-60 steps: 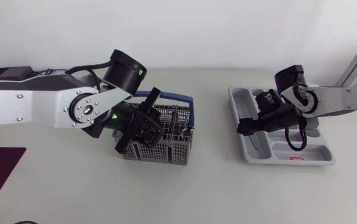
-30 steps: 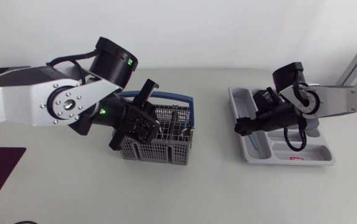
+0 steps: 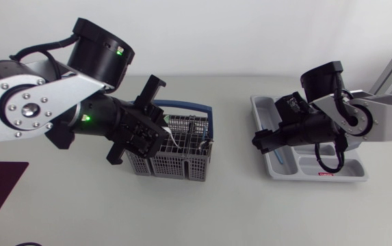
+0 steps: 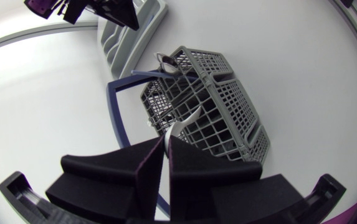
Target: Unload the cutlery basket into the drawer organizer.
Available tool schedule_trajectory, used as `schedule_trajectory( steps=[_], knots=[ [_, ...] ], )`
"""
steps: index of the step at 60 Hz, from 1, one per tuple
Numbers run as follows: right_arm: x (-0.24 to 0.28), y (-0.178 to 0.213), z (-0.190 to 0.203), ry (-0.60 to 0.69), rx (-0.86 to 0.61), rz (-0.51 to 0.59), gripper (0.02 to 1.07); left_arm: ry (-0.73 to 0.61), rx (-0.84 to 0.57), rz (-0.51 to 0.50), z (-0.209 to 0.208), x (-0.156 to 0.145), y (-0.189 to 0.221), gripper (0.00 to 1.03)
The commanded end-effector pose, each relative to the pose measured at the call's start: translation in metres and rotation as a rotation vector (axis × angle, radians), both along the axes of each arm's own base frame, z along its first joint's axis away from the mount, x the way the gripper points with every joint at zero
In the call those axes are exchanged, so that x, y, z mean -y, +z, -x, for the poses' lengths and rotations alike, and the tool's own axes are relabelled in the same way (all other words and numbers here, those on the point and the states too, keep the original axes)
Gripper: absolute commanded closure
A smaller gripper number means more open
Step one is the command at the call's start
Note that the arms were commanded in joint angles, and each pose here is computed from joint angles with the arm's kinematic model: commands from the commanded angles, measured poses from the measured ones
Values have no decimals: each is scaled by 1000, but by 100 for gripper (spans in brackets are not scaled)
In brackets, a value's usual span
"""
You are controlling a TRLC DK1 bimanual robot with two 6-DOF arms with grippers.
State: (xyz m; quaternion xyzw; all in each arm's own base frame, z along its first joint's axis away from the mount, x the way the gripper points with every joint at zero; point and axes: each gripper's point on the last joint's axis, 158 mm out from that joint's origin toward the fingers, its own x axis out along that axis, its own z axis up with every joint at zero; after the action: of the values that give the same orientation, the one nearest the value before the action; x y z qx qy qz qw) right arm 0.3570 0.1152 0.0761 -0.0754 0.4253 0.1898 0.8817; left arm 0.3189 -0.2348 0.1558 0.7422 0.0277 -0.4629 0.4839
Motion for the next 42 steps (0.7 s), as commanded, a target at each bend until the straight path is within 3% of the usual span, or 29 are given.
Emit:
schedule_trajectory(
  steps=[1, 25, 42],
  knots=[
    [-18, 4, 21, 59, 11, -7, 21, -14, 9, -11, 9, -2, 4, 85],
    [-109, 39, 84, 466, 115, -85, 14, -1, 19, 5, 16, -4, 10, 85],
    [-141, 37, 102, 576, 135, -90, 14, 11, 42, 14, 15, -5, 19, 85]
  ],
)
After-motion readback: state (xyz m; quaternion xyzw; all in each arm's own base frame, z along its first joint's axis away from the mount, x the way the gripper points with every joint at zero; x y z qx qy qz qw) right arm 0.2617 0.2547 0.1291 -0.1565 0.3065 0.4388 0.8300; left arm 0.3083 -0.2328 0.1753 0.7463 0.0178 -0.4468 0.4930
